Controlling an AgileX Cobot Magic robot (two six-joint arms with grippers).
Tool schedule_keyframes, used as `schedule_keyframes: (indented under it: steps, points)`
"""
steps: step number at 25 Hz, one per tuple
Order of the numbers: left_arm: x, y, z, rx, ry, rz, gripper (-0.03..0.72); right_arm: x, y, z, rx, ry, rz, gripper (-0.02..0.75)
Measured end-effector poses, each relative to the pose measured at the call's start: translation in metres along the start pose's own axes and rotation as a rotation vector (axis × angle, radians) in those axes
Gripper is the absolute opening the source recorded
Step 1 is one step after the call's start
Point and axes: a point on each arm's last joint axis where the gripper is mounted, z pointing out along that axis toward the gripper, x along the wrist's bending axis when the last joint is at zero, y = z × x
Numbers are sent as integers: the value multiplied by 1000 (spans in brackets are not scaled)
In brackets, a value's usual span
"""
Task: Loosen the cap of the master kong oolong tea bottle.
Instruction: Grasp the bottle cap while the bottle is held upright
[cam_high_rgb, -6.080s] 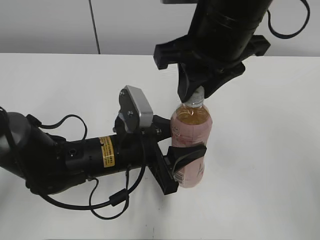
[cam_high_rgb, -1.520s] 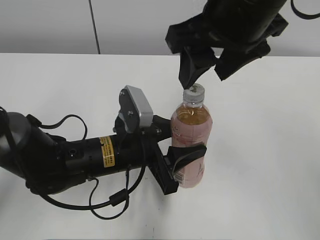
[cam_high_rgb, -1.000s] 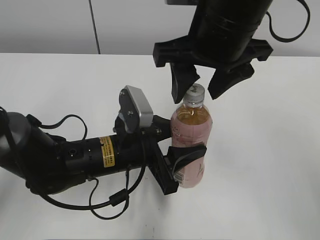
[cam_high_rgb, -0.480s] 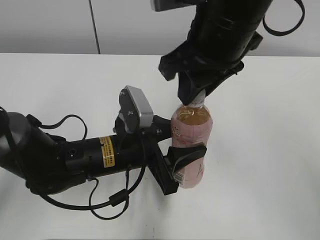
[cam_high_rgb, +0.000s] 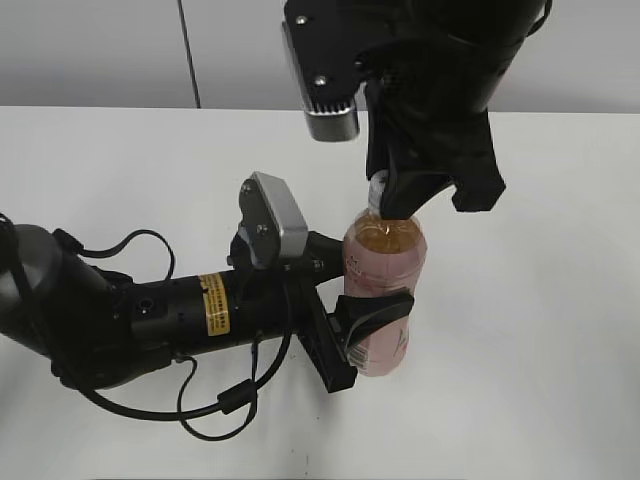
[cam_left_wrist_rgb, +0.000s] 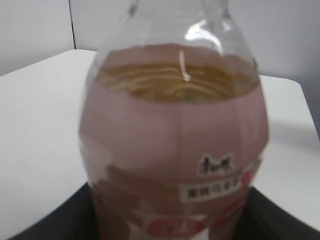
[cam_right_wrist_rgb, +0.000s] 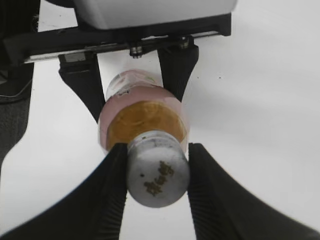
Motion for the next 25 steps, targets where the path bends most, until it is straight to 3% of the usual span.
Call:
schedule_keyframes:
  steps: [9,17,21,25]
  points:
    - [0,0,0,0,-1,1,385,0,0,0,0,1,-103,275]
    - [0,0,0,1,-4,5,385,1,2,0,-23,8,-74,281]
    - [0,0,0,-1,-1,0,385,1,9,-1,-97,11,14,413]
    - [0,0,0,-1,1,-3,385,-2,13,-7,-135,1,152,482]
